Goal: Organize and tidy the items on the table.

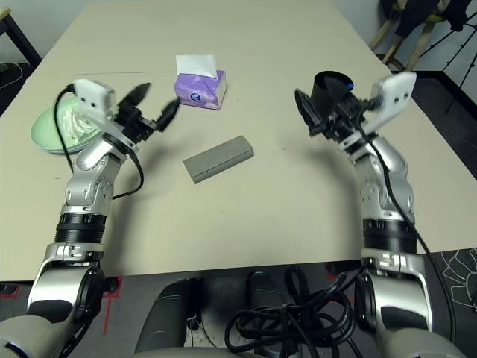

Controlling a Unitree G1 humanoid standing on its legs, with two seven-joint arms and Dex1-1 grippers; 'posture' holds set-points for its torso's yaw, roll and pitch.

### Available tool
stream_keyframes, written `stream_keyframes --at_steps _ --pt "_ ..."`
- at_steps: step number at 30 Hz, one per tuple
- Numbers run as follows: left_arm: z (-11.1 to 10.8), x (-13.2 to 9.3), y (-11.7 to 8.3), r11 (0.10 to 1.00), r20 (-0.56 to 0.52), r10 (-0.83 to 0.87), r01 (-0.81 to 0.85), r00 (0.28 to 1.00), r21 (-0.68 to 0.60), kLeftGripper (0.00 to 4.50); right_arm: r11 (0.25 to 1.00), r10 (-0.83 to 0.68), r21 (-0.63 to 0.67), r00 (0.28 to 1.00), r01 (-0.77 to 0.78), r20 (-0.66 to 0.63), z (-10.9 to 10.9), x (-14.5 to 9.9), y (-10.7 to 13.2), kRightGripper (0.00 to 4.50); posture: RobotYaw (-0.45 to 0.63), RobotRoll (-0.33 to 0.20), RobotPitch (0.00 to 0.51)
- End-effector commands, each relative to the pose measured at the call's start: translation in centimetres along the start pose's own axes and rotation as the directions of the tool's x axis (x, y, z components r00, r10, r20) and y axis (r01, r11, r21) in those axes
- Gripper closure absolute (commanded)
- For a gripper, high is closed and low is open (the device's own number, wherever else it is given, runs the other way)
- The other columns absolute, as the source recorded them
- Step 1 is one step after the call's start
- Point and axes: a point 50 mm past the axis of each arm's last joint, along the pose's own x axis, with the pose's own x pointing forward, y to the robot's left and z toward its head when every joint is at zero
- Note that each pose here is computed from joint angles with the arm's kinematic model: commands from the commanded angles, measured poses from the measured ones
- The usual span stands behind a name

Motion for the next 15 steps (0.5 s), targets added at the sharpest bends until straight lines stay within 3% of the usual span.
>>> stream_keyframes --at_steps 1,4,8,15 --pt "-1.0 -1.6 1.5 0.985 -0.042 0.17 -0.168 0.985 0.046 0.0 0.988 -0.147 -0.039 0.989 0.147 0.001 -0.8 -0.1 -0.5 0.02 0.02 0.0 0.099" --pt "-1.3 -3.2 3.5 0.938 -0.01 0.343 -0.342 0.939 0.048 0.0 0.96 -0.279 -0.048 0.96 0.277 -0.038 -1.9 -0.2 -1.1 0.02 0.03 0.0 0.096" --pt "-1.7 -4.7 5.3 0.897 -0.014 0.436 -0.434 0.9 0.088 0.0 0.94 -0.339 -0.068 0.939 0.335 -0.053 -2.3 -0.4 -1.5 0.02 0.03 0.0 0.095" --pt "-2.6 -8.1 6.7 0.95 -0.056 0.27 -0.257 0.961 0.177 0.0 0.94 -0.329 -0.104 0.944 0.326 -0.007 -2.1 -0.6 -2.6 0.02 0.03 0.0 0.092"
